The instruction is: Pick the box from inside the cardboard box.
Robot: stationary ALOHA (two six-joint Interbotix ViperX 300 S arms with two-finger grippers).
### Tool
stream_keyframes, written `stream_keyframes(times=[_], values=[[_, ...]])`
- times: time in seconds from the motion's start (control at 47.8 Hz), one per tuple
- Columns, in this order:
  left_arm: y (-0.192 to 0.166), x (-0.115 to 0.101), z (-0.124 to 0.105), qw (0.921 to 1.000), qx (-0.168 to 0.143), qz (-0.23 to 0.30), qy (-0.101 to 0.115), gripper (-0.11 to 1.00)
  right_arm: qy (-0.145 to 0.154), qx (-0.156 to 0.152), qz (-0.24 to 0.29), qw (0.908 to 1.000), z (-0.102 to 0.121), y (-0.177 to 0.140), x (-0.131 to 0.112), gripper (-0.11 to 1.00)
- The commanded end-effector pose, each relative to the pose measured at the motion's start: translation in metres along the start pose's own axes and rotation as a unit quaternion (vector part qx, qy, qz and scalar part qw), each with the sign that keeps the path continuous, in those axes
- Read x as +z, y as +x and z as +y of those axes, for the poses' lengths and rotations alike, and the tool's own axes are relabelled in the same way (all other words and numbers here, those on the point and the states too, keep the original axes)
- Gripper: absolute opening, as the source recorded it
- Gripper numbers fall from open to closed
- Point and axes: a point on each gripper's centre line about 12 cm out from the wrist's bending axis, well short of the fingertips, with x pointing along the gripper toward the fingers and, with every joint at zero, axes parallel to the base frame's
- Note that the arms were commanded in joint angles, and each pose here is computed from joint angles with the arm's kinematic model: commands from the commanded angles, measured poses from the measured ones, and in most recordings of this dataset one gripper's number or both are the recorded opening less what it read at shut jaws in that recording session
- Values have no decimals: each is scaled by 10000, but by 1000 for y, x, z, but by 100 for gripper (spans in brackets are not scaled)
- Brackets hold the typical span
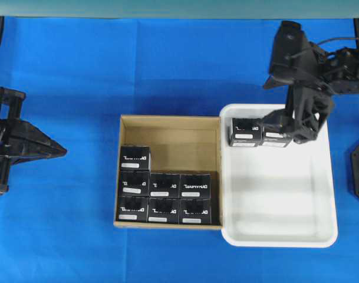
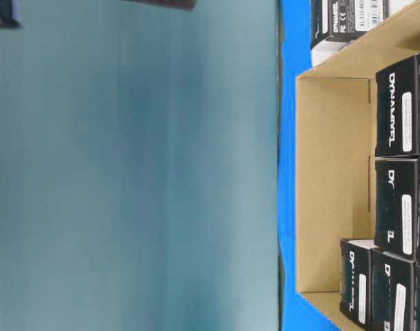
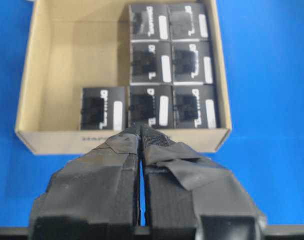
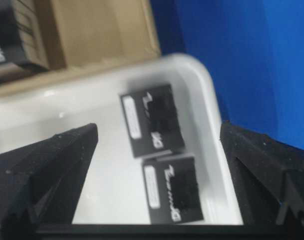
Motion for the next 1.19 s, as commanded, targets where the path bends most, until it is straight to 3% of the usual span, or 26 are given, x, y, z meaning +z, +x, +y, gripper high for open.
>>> stream_keyframes(times=[0.0,0.146,0.314,0.481,0.691,0.983,1.172], values=[[-3,11,1,9999,35,-154,11,-1,-82,20,-507,9987,6,-8,6,98],[-7,13,2,9997,43,-247,4,-1,-192,46,-1380,9902,16,-23,12,98],[-12,16,2,9993,41,-361,27,-1,-371,239,-1987,9791,34,-32,15,98],[-17,19,2,9986,40,-530,50,-1,-418,511,-2298,9710,53,-34,21,98],[-22,27,1,9961,28,-882,59,-1,-152,723,-2635,9618,63,-36,26,98],[-28,35,1,9920,24,-1247,185,-1,-6,810,-3362,9383,66,-47,41,98],[-30,35,1,9917,34,-1270,204,-1,-4,824,-3389,9372,67,-47,41,98]])
